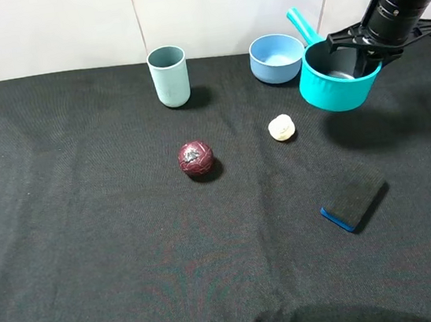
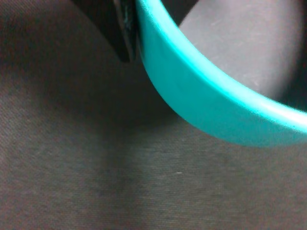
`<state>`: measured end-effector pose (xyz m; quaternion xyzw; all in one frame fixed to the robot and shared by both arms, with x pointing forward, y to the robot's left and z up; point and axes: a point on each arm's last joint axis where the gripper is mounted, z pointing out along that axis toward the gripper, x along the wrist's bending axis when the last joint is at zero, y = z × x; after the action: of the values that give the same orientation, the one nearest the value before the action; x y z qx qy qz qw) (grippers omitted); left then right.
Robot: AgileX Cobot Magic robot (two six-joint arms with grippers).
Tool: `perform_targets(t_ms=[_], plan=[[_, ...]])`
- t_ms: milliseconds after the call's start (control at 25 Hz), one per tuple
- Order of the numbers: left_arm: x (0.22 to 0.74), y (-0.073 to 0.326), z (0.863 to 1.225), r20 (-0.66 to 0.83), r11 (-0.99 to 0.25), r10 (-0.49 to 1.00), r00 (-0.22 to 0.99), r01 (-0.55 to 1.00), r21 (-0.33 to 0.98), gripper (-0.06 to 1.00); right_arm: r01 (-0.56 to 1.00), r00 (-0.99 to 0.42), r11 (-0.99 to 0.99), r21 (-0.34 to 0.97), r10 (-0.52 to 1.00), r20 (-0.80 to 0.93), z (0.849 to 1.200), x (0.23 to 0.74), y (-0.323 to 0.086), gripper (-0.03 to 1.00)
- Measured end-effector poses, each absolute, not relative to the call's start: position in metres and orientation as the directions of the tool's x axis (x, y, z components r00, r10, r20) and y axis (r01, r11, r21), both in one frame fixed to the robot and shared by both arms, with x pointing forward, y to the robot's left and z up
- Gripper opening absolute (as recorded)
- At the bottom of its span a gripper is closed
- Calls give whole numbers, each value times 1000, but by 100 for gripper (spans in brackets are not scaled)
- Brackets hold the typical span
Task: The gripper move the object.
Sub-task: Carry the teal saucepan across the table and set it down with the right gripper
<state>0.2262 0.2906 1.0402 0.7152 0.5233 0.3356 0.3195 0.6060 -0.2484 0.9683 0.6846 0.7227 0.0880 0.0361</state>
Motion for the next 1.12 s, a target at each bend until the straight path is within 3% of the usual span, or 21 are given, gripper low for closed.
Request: perform_targets(t_ms=[560, 880, 1120], plan=[[226, 291, 1040, 146, -248, 963, 227, 534, 808, 99, 974, 73, -83, 211, 996, 55, 968, 610, -256, 0], [226, 291, 1040, 146, -248, 963, 227, 534, 808, 99, 964, 185, -202, 174, 977, 110, 933, 591, -270, 0], [226, 291, 1040, 146, -248, 963, 227, 534, 808, 99, 955, 206, -226, 192, 971, 118, 926, 589, -273, 0]])
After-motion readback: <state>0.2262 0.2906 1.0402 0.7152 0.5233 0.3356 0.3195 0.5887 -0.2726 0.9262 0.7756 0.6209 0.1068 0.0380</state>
